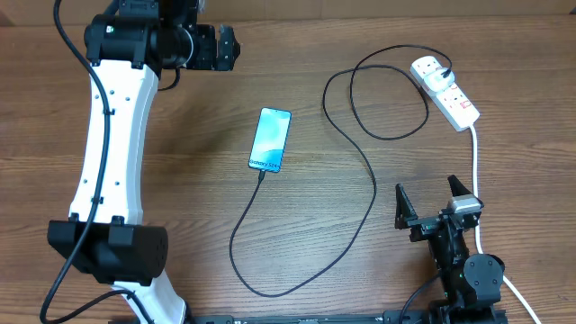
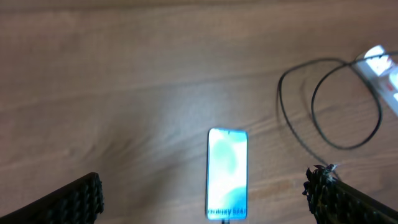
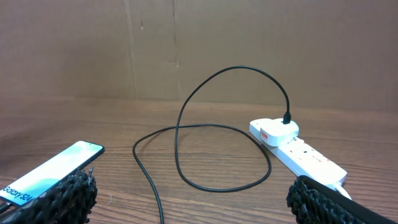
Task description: Plug charger to phone and switch on socket
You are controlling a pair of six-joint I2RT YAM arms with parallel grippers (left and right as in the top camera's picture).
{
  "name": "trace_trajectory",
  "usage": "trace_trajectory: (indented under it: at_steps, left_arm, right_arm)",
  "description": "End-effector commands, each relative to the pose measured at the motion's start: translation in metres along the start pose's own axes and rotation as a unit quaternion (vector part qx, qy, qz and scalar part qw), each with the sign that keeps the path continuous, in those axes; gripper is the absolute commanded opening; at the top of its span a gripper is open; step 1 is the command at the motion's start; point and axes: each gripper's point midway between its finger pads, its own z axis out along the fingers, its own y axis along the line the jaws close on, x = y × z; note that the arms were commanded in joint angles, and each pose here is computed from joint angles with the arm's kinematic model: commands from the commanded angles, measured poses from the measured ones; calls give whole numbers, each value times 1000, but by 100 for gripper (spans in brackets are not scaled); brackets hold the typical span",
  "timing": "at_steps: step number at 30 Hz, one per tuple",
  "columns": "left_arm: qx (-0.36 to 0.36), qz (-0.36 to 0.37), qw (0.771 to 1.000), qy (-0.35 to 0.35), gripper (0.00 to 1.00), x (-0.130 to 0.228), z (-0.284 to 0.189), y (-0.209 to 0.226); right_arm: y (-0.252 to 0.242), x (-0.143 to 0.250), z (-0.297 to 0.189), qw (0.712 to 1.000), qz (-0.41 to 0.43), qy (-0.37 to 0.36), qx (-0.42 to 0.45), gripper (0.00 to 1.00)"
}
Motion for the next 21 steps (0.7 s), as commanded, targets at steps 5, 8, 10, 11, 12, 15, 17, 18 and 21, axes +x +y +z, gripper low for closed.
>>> trace_trajectory:
  at_steps: [5,8,10,11,12,15,17,18,21]
  left_arm:
    - [-76,15,997,-9,100,40,-60,15]
    - [-96,13,995,3,100,69,-63,24]
    - [-101,13,995,3,100,84,-64,27]
    - [-101,13,995,5,100,92,-65,27]
    - [-101,13,995,7,100,101,-68,27]
    - [-101,13,995,8,100,123,-77,27]
    - [-99,13,995,3,100,136,-85,26]
    - [-96,13,995,2,100,141,-88,25]
    - [-95,11,995,-2,100,167,-96,25]
  right_arm:
    - [0,0,0,1000,-2,-5,2,100]
    - [0,0,0,1000,-2,-5,2,100]
    - [0,0,0,1000,-2,-5,2,100]
    - [0,0,0,1000,-2,-5,2,100]
    - [0,0,0,1000,-2,-5,2,100]
    - [0,0,0,1000,-2,-5,2,100]
    - [0,0,0,1000,-2,-5,2,100]
    - [0,0,0,1000,-2,-5,2,100]
    - [0,0,0,1000,-2,-5,2,100]
